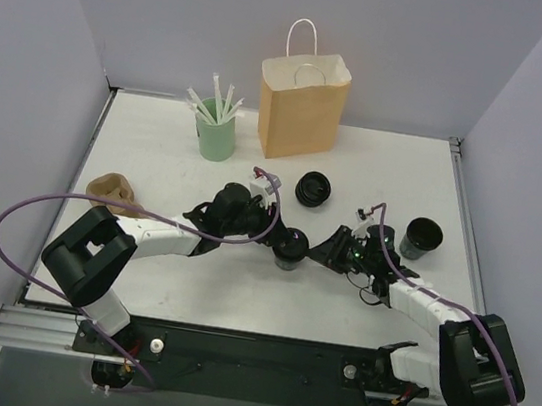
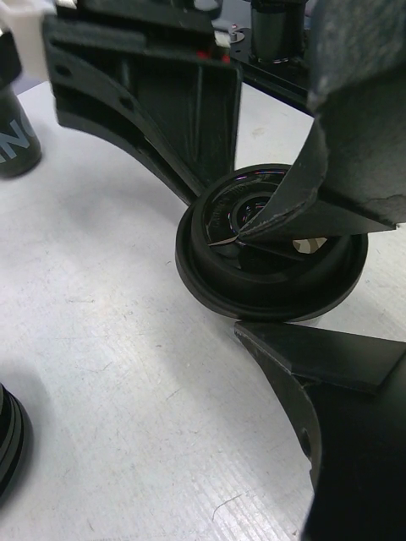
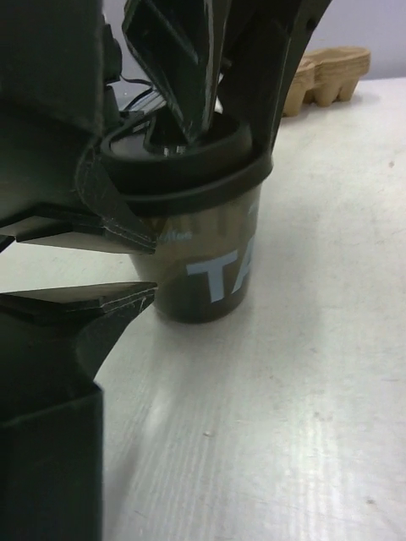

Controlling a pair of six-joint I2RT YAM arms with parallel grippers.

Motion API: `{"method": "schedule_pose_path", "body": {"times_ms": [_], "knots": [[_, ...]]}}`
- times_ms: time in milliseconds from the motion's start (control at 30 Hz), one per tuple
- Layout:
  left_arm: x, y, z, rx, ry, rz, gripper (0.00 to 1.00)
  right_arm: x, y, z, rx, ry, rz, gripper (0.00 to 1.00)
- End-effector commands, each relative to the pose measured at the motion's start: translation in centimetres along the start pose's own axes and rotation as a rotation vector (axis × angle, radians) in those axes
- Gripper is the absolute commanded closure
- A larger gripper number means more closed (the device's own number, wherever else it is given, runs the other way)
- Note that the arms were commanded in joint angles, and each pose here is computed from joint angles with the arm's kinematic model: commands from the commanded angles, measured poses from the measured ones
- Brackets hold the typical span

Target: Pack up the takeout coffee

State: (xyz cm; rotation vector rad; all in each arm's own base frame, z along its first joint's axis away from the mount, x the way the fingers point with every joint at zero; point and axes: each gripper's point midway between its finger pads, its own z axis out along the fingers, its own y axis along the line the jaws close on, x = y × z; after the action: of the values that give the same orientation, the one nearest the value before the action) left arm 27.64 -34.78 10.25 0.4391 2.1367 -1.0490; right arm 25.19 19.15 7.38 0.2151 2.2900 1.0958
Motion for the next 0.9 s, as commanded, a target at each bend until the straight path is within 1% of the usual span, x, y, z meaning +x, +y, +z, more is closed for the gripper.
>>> {"method": "schedule_pose_path", "body": {"times_ms": [0,100,200,267,300,333,367,433,500,533,667,733,867], "knots": [[11.0,5.9,-2.1,-0.219,0.318,-0.072,0.5,2.1,-0.6,0.7,-0.015,0.052,0.01,0.79],[10.9,5.6,-2.2,-0.217,0.294,-0.094,0.5,2.0,-2.0,0.5,0.047,0.046,0.009,0.81],[10.2,5.4,-2.6,-0.236,0.259,-0.13,0.51,0.7,-1.5,-0.1,0.067,0.037,-0.015,0.8],[9.3,5.4,-2.7,-0.262,0.223,-0.158,0.51,-0.4,-1.0,-0.8,0.096,0.007,-0.058,0.74],[8.9,5.3,-2.8,-0.269,0.209,-0.166,0.51,-0.1,-1.2,-1.3,0.125,0.024,-0.044,0.7],[8.7,5.4,-2.9,-0.288,0.203,-0.182,0.5,-0.7,-0.7,-1.6,0.123,0.01,-0.046,0.62],[7.9,5.2,-3.0,-0.295,0.175,-0.206,0.5,-1.2,0.0,-2.1,0.116,-0.015,-0.055,0.58],[7.4,5.1,-3.2,-0.31,0.147,-0.239,0.5,-1.0,0.4,-2.7,0.116,-0.02,-0.03,0.51],[6.1,4.6,-3.5,-0.31,0.098,-0.275,0.47,-1.4,1.5,-3.4,0.088,-0.052,-0.018,0.46],[5.7,4.3,-3.6,-0.301,0.082,-0.287,0.46,-1.3,2.2,-3.7,0.068,-0.062,-0.022,0.41],[3.6,2.0,-3.8,-0.219,0.028,-0.336,0.42,-1.3,3.6,-3.5,0.051,-0.078,-0.03,0.33],[3.0,1.0,-3.8,-0.18,0.023,-0.341,0.39,-1.1,3.6,-3.1,0.063,-0.073,-0.03,0.32],[1.8,0.0,-3.8,-0.146,0.005,-0.342,0.36,-1.0,4.1,-2.2,0.052,-0.053,-0.051,0.31]]}}
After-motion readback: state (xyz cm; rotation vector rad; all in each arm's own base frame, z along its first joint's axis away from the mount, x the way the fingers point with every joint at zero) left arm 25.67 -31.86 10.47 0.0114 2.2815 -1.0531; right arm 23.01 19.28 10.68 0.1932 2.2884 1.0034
